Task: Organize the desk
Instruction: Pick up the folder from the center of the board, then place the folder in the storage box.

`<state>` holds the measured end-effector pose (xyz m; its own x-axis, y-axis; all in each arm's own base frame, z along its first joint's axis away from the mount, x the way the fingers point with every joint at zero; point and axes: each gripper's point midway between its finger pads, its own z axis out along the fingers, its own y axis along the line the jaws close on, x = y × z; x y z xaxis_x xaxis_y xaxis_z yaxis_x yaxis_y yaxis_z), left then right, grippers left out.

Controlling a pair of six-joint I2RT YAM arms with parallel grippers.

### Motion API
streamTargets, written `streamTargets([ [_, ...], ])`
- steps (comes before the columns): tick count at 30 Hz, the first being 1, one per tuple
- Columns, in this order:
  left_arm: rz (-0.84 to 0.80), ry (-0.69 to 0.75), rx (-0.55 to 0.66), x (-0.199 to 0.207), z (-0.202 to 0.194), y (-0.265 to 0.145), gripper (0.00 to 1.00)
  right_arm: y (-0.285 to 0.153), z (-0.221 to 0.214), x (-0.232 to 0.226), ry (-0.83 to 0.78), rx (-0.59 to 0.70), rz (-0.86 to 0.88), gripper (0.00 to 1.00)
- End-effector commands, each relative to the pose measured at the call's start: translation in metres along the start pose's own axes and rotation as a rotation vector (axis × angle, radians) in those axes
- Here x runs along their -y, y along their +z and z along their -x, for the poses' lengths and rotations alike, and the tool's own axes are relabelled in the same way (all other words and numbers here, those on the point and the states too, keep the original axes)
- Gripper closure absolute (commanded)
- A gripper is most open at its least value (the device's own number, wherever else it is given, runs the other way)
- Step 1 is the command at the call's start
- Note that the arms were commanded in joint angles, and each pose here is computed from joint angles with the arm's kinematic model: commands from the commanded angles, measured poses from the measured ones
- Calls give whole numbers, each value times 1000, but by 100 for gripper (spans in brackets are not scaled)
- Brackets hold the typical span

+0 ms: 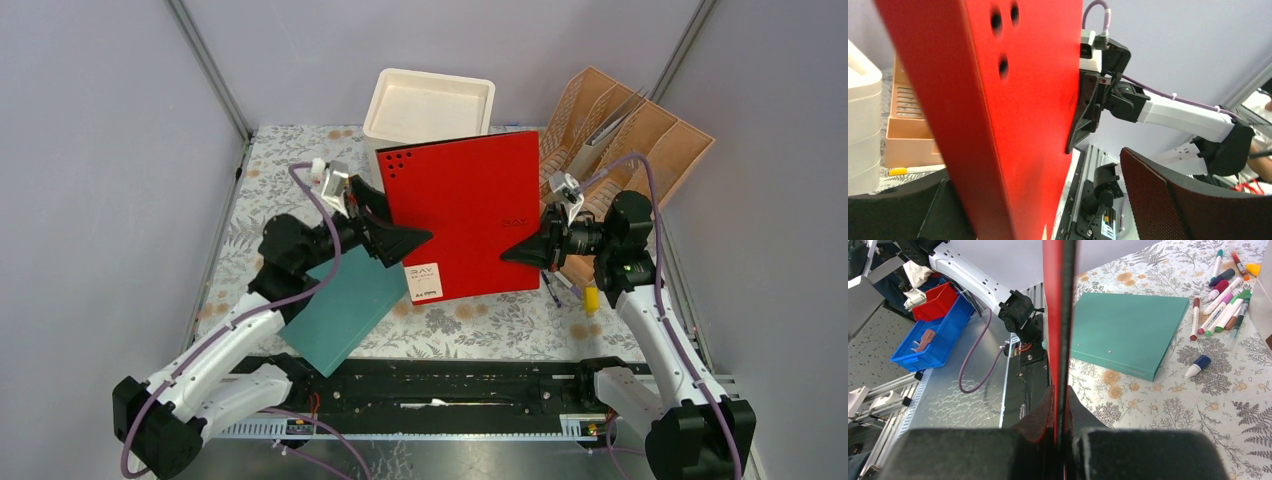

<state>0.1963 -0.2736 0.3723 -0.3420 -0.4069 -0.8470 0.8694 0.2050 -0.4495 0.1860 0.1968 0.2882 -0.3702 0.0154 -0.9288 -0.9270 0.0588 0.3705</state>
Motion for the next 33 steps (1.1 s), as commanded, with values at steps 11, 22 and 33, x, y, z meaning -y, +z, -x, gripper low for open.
streamTargets([
  [11, -140, 167, -323, 38, 13, 7, 26, -1, 15, -8, -116, 0, 19, 100],
  [22, -145, 189, -320, 44, 20, 1, 51, 0, 15, -6, -110, -1, 15, 100],
  [33, -175, 196, -320, 51, 23, -10, 45, 0, 14, -5, -105, -3, 19, 100],
])
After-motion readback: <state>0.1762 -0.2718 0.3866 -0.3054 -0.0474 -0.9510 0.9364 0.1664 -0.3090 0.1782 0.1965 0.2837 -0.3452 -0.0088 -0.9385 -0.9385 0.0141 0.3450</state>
